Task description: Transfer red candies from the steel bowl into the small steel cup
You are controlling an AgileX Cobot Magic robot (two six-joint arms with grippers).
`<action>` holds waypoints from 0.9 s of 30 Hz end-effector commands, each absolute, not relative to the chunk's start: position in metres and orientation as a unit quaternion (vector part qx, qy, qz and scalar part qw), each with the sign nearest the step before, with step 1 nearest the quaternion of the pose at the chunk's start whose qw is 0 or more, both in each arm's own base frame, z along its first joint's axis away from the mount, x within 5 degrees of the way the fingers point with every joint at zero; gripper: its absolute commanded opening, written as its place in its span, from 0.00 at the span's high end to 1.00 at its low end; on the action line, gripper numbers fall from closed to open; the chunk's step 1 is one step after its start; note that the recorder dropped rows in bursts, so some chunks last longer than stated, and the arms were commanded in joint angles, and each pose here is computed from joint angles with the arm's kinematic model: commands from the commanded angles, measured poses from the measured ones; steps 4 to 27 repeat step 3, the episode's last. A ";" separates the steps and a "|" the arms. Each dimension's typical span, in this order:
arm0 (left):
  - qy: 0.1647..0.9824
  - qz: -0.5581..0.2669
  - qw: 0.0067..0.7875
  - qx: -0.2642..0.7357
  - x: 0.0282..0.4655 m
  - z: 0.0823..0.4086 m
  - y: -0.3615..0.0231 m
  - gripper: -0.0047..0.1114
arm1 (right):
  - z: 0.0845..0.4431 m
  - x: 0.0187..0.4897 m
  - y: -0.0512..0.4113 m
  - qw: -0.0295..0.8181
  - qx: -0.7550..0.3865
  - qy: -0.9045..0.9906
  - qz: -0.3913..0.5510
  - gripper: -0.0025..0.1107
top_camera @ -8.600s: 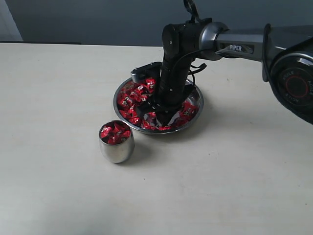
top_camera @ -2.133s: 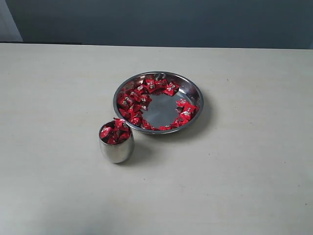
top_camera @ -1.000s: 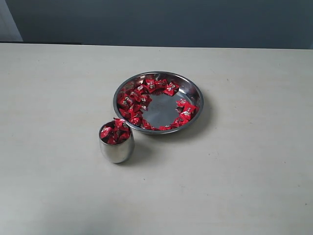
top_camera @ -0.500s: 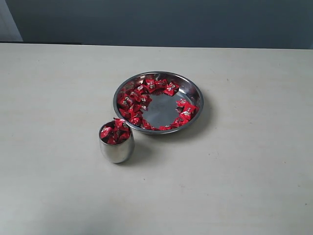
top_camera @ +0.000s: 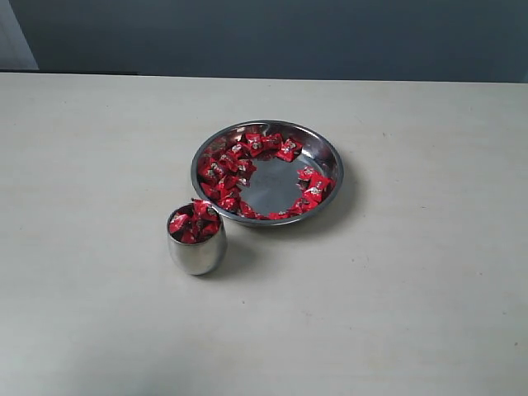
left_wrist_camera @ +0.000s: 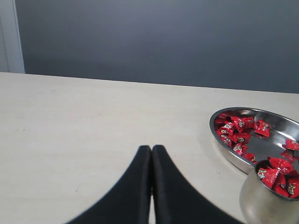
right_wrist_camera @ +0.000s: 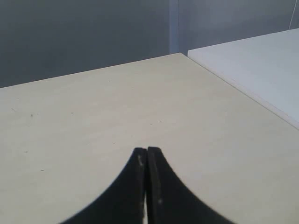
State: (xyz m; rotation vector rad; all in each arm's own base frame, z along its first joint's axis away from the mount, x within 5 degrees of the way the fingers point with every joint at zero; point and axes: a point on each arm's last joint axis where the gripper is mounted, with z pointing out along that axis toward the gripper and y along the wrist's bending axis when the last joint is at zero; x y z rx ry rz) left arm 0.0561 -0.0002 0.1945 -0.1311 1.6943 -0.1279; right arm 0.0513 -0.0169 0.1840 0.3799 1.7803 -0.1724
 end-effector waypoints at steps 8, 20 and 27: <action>0.746 -0.058 0.662 -0.055 0.056 0.195 -0.001 0.96 | 0.184 0.051 -0.017 0.613 0.164 0.768 -0.079 0.98; 0.746 -0.058 0.662 -0.055 0.056 0.195 -0.001 0.96 | 0.184 0.051 -0.017 0.613 0.164 0.768 -0.079 0.98; 0.746 -0.058 0.662 -0.055 0.056 0.195 -0.001 0.96 | 0.184 0.051 -0.017 0.613 0.164 0.768 -0.079 0.98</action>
